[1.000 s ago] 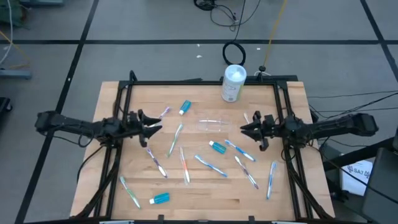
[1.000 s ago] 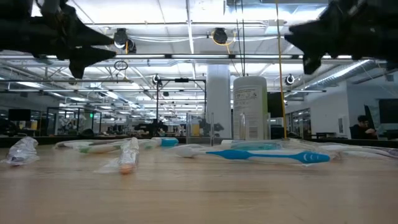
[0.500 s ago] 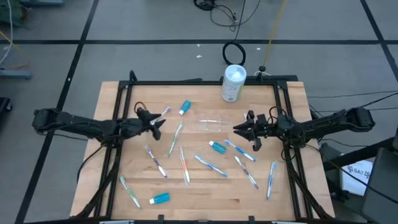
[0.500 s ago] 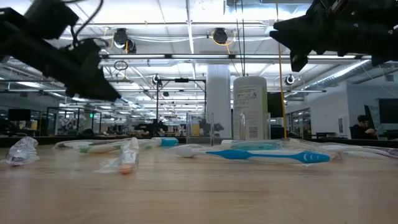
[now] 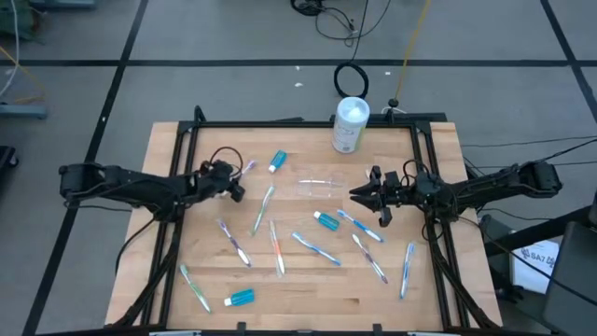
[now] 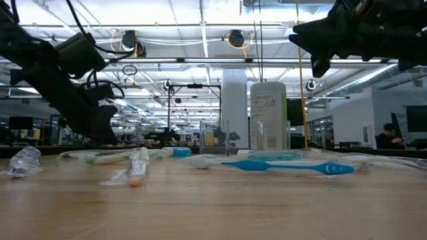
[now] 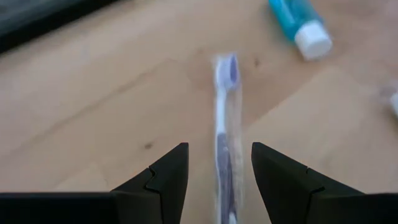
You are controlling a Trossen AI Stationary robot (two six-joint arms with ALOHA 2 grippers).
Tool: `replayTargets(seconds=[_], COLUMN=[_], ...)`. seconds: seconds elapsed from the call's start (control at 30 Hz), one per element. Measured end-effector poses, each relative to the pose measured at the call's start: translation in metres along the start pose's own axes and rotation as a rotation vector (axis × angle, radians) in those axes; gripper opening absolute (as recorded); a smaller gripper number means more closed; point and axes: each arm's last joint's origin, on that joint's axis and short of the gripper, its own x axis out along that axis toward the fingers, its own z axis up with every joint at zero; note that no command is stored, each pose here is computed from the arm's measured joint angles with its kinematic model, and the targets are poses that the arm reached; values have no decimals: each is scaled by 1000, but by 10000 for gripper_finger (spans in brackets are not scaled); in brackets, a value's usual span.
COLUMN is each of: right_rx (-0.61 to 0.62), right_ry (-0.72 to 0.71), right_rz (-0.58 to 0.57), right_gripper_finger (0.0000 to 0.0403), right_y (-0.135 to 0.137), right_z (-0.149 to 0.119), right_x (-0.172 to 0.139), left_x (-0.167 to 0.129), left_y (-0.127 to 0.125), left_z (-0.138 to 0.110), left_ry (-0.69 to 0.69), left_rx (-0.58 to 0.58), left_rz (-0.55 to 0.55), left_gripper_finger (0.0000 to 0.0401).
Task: Pick & Place toothbrushing station
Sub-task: Put the top violet toothbrush into the transparent organizer
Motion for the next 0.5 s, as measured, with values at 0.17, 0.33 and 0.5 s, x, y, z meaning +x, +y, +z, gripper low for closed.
replayTargets(seconds=[0.17, 0.33, 0.5], right_rx=[0, 0, -1], right_ry=[0, 0, 0], right_rz=[0, 0, 0], right_gripper_finger=[77, 77, 77], right_y=[0, 0, 0], right_z=[0, 0, 0], right_x=[0, 0, 0], left_x=[13, 21, 24], left_y=[2, 4, 6], left_z=[-3, -5, -7], left_ry=[33, 74, 110], left_rx=[-50, -64, -66], left_rz=[21, 2, -5], left_gripper_finger=[182, 182, 179])
